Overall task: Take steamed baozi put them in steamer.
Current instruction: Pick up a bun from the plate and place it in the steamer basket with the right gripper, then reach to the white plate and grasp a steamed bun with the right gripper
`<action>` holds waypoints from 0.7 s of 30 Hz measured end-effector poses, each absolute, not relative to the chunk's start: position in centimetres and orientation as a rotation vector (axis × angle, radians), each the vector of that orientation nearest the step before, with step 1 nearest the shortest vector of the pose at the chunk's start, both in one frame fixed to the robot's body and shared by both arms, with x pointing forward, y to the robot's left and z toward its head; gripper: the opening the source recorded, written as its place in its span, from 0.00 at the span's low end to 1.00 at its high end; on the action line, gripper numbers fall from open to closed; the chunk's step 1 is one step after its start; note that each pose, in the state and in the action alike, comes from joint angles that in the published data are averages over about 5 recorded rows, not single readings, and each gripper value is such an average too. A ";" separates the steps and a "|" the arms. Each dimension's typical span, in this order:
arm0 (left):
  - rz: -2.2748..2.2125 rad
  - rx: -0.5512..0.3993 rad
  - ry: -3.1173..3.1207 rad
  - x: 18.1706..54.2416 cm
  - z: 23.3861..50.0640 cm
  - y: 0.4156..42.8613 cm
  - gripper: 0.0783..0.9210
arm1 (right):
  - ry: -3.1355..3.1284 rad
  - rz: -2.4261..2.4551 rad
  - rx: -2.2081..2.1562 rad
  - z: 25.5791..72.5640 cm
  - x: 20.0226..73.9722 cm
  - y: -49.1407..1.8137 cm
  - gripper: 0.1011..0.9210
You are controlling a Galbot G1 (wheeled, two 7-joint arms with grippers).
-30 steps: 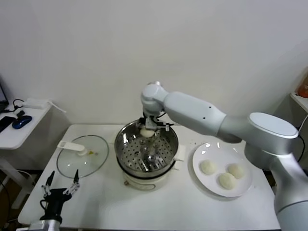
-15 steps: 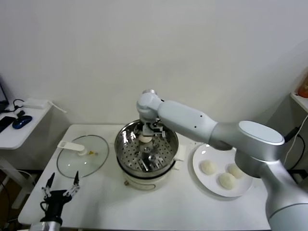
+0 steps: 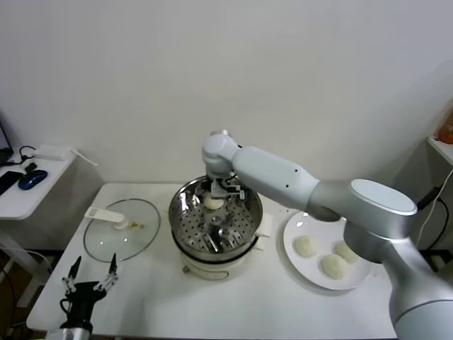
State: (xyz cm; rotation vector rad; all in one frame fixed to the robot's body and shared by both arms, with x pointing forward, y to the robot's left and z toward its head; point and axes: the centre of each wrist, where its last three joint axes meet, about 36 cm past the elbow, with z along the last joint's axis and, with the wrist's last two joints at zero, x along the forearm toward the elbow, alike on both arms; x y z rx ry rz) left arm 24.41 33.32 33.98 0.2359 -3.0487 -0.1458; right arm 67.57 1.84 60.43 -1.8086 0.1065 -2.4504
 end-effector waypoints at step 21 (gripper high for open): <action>-0.139 0.247 -3.066 25.1 35.3 33.4 0.88 | 1.349 -2.332 -2.222 68.8 68.4 -18.6 0.88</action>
